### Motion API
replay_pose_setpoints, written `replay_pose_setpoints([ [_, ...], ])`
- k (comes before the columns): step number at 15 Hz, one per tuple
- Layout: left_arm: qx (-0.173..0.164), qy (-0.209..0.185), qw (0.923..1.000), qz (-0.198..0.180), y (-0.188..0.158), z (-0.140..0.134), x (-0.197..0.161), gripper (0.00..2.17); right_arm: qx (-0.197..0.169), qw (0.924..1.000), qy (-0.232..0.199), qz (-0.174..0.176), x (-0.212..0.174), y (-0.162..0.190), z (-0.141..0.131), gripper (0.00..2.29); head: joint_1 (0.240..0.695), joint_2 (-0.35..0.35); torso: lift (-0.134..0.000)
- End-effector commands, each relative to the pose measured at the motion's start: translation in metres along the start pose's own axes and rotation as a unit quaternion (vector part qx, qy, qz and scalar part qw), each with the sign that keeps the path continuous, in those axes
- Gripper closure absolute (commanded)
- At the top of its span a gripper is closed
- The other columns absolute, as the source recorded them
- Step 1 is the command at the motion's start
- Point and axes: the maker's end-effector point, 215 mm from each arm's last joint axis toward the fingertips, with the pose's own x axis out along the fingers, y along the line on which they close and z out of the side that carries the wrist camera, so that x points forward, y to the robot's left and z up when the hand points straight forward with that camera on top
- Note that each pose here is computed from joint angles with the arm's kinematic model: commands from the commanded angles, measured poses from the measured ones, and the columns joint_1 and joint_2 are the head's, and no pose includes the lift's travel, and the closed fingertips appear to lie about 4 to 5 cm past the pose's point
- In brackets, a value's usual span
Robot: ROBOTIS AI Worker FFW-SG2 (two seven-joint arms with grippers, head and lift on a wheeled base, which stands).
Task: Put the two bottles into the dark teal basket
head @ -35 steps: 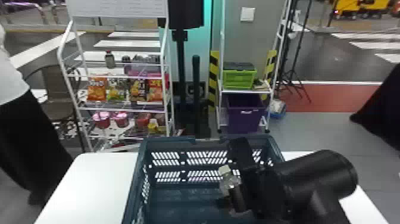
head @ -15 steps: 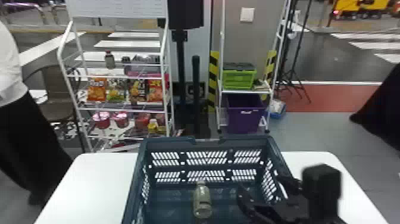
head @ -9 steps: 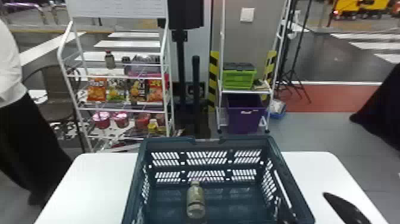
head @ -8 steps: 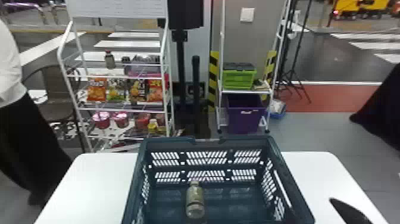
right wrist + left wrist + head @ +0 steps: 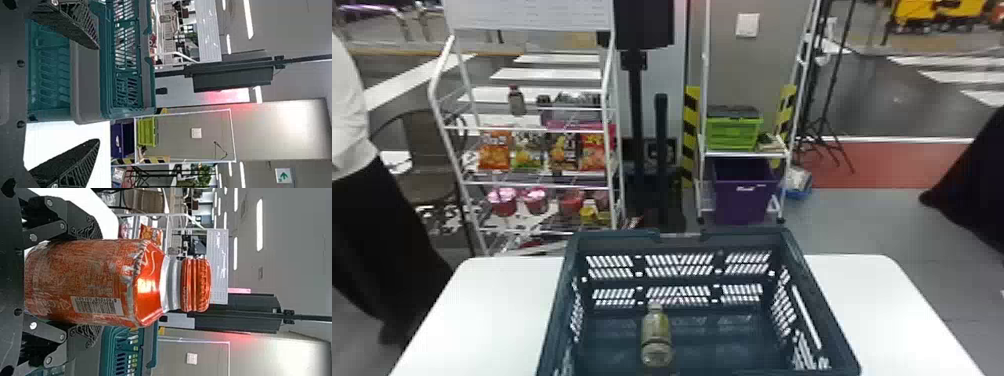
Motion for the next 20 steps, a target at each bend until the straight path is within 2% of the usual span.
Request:
replay_pose_setpoints([
  [1,0.024,0.006,0.9996,0.011,0.014,0.013,0.017,2.15,0.001,1.0,0.007,-0.005,-0.007,-0.004,-0.007,0.04,0.499,0.0,0.0],
  [5,0.088,-0.009,0.9954,0.039,0.037,0.072,0.057,2.15,-0.003,0.9999,0.01,-0.009,-0.014,-0.01,-0.008,0.04,0.499,0.0,0.0],
  [8,0.116,-0.013,0.9926,0.035,0.025,0.114,0.091,2.15,-0.006,0.9998,0.016,-0.012,-0.018,-0.014,-0.012,0.04,0.499,0.0,0.0],
  [11,0.121,-0.013,0.9926,-0.008,-0.023,0.137,0.126,2.15,-0.01,0.9997,0.017,-0.015,-0.023,-0.018,-0.011,0.04,0.499,0.0,0.0],
  [14,0.132,-0.005,0.9876,-0.084,-0.09,0.14,0.162,2.15,-0.012,0.9995,0.02,-0.022,-0.028,-0.024,-0.013,0.04,0.499,0.0,0.0],
  [15,0.148,0.027,0.9825,-0.11,-0.11,0.126,0.175,2.15,-0.013,0.9994,0.02,-0.024,-0.028,-0.026,-0.013,0.04,0.499,0.0,0.0],
  [16,0.159,0.043,0.9771,-0.135,-0.129,0.119,0.183,2.15,-0.011,0.9994,0.02,-0.025,-0.029,-0.027,-0.014,0.04,0.499,0.0,0.0],
  [17,0.175,0.07,0.9681,-0.165,-0.147,0.106,0.189,2.15,-0.012,0.9994,0.018,-0.026,-0.029,-0.028,-0.012,0.04,0.499,0.0,0.0],
  [18,0.185,0.114,0.9563,-0.196,-0.162,0.082,0.191,2.15,-0.011,0.9994,0.019,-0.028,-0.03,-0.028,-0.014,0.04,0.499,0.0,0.0],
  [19,0.194,0.129,0.9476,-0.218,-0.175,0.073,0.194,2.15,-0.01,0.9993,0.022,-0.029,-0.031,-0.029,-0.017,0.04,0.499,0.0,0.0],
  [20,0.211,0.151,0.9354,-0.24,-0.19,0.058,0.196,2.15,-0.01,0.9993,0.022,-0.029,-0.031,-0.029,-0.018,0.04,0.499,0.0,0.0],
])
